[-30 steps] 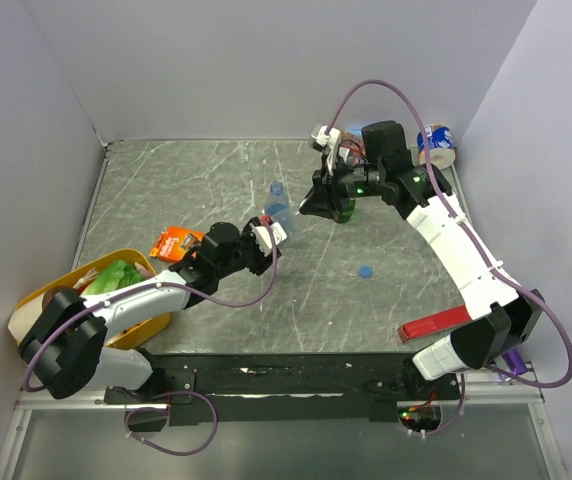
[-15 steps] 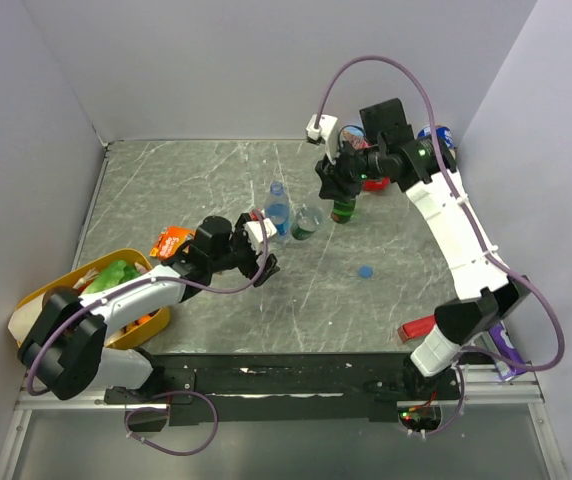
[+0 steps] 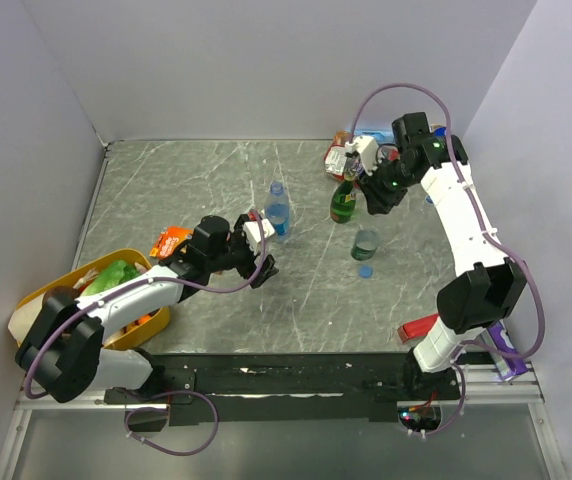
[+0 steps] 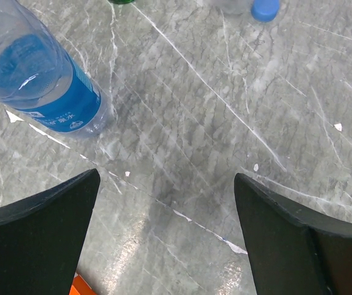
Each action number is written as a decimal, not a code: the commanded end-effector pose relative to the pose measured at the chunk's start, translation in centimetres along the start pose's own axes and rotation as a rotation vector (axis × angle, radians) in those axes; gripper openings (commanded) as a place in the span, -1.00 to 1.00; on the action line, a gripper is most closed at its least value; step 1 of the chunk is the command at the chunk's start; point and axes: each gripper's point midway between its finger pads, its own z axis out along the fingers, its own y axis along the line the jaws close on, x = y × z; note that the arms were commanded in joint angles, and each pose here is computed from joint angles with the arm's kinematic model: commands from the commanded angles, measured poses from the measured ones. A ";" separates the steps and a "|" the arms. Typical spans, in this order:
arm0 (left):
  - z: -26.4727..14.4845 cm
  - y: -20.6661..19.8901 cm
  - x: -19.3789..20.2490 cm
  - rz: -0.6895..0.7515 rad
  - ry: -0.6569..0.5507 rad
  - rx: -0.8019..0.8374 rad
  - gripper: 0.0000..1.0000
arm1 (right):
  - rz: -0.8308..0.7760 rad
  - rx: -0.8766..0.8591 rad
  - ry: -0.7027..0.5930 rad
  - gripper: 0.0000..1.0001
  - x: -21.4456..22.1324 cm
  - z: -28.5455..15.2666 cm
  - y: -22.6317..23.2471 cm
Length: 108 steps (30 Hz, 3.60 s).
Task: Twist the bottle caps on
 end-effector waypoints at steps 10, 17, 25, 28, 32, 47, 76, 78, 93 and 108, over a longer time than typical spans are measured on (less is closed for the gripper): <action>-0.6 -0.5 -1.2 -0.008 -0.024 0.030 0.92 | 0.015 0.174 -0.017 -1.00 0.0 0.5 -6.3; -0.4 -0.4 -1.2 -0.009 -0.022 0.042 0.92 | 0.047 0.199 -0.006 -0.81 0.5 1.2 -7.3; -0.2 -0.3 -0.9 -0.014 -0.017 0.044 0.92 | 0.078 0.198 0.008 -0.36 0.8 1.6 -7.4; -0.2 -0.4 -0.8 -0.018 -0.015 0.046 0.92 | 0.084 0.197 0.005 -0.26 0.7 1.6 -7.4; -0.2 -0.5 -0.7 -0.021 -0.015 0.049 0.93 | 0.092 0.198 -0.005 -0.14 0.4 1.5 -7.5; 0.0 -0.5 -0.5 -0.023 -0.011 0.057 0.92 | 0.115 0.202 -0.007 0.07 0.1 2.0 -8.1; -6.2 5.1 -4.2 -0.265 -0.114 -0.260 0.93 | -0.170 -0.007 -0.382 0.64 -17.2 1.4 4.3; -7.3 5.8 -4.2 -0.296 -0.124 -0.295 0.93 | -0.172 -0.042 -0.409 0.71 -18.7 2.7 5.7; -9.2 7.9 -3.1 -0.296 -0.145 -0.365 0.92 | -0.109 -0.055 -0.324 0.75 -19.8 10.3 6.7; -8.7 7.6 -2.9 -0.275 -0.146 -0.321 0.92 | -0.139 -0.116 -0.301 -0.31 -19.2 11.6 7.6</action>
